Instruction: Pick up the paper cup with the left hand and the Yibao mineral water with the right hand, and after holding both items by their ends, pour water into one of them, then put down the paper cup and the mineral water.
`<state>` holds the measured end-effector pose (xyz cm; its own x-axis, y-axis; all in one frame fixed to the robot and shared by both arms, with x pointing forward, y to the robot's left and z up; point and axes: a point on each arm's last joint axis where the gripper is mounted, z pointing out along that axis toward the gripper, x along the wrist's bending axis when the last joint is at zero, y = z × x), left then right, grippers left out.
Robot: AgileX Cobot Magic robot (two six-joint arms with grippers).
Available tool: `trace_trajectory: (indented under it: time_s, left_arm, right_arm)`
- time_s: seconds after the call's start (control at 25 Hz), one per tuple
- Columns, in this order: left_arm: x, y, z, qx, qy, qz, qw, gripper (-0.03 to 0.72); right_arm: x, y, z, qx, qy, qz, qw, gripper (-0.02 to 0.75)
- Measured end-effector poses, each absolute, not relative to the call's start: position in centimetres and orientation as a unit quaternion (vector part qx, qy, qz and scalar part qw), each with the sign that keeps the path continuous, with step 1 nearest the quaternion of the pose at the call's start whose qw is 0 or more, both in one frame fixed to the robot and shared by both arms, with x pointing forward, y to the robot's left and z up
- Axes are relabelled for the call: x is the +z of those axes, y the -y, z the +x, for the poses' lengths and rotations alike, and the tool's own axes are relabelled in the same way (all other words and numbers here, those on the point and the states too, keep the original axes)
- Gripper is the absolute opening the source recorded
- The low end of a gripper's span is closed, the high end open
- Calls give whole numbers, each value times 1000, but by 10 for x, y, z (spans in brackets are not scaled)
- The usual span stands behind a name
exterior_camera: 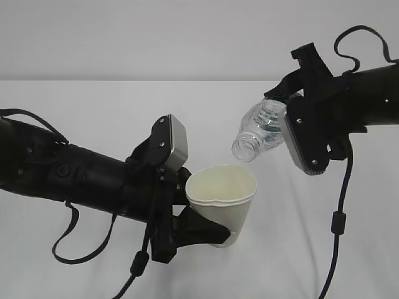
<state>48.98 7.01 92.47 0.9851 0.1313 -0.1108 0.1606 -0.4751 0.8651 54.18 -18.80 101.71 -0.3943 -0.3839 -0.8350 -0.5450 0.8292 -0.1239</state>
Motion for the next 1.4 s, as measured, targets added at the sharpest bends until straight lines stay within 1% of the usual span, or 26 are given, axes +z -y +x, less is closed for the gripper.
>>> trace_trajectory:
  time_s: [1.4]
  left_arm:
    - [925, -70, 487, -23, -72, 858, 508, 391]
  right_arm:
    - [1021, 188, 544, 62, -817, -318, 478, 456]
